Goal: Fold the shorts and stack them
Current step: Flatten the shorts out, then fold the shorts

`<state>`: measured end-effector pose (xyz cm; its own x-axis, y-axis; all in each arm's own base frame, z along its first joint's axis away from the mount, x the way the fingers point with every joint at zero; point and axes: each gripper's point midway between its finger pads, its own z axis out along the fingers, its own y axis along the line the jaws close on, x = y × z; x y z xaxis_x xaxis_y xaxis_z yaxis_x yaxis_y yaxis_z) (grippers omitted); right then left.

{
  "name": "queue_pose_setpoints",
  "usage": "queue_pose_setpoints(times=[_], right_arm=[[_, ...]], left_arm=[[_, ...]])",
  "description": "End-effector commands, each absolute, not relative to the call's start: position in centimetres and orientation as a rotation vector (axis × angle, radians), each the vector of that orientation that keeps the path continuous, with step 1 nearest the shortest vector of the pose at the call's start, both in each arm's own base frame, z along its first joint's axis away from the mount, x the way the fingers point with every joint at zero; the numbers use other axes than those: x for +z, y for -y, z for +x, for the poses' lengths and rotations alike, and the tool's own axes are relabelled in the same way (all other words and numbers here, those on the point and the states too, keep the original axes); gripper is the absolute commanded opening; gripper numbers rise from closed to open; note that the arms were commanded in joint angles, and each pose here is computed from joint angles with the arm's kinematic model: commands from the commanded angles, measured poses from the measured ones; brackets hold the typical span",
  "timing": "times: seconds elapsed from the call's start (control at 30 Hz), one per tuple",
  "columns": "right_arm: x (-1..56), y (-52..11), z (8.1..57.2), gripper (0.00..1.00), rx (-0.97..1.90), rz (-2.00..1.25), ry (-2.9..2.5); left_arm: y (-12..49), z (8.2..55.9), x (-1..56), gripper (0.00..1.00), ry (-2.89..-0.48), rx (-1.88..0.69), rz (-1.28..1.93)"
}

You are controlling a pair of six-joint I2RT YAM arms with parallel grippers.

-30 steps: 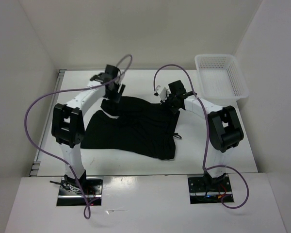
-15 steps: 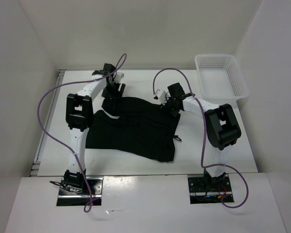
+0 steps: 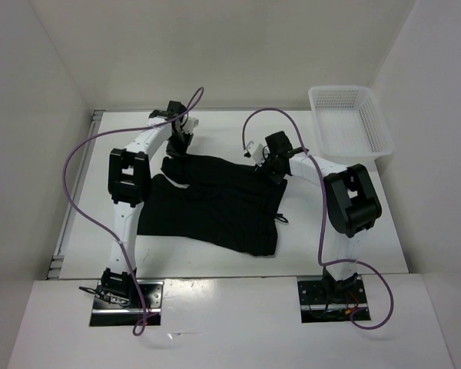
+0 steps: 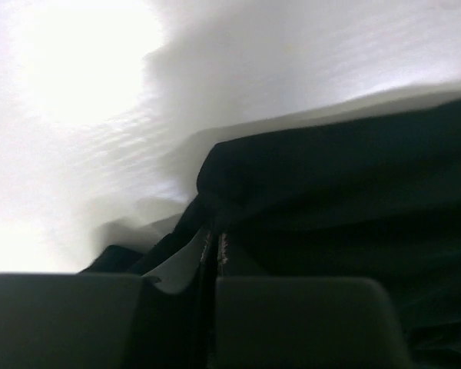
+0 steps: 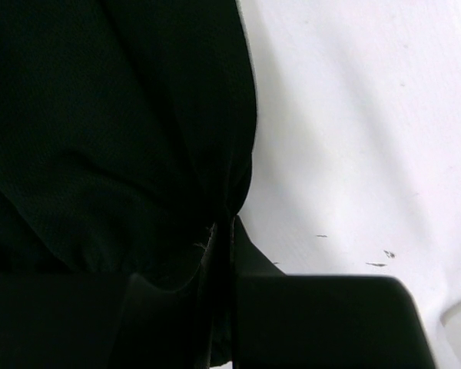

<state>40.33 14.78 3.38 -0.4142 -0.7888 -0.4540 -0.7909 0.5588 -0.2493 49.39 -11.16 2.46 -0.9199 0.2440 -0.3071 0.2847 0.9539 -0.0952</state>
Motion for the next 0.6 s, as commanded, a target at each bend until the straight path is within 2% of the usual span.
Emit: queue_pose_setpoints(times=[0.0,0.13,0.23,0.3,0.43,0.47,0.53,0.57], right_arm=[[5.7,-14.3,43.0,0.0,-0.121,-1.221,-2.194],[9.2,-14.1,45.0,0.0,-0.196,-1.134,-2.115],[11.8,-14.1,45.6,0.0,-0.223,-1.134,-2.064],[13.0,-14.0,45.9,0.0,-0.247,-1.139,-2.033],[15.2,-13.8,45.2,0.0,-0.247,-1.15,-1.993],[15.4,-14.3,44.8,0.0,-0.238,-1.171,-1.976],[15.1,-14.2,43.5,0.0,-0.21,-1.209,-1.986],[14.6,-14.6,42.6,0.0,-0.188,-1.253,-1.98]], left_arm=[[9.0,53.0,9.2,0.0,-2.619,-0.009,0.33],[6.6,57.2,20.2,0.0,-2.277,0.142,0.193],[5.0,56.7,26.9,0.0,-2.116,0.184,0.119],[5.0,55.5,29.2,0.0,-2.077,0.166,0.119],[5.3,52.5,27.8,0.01,-2.101,0.19,0.132],[5.5,50.9,24.4,0.01,-2.181,0.199,0.161],[5.5,48.4,23.3,0.04,-2.211,0.199,0.181],[5.5,46.2,19.2,0.06,-2.303,0.212,0.215]])
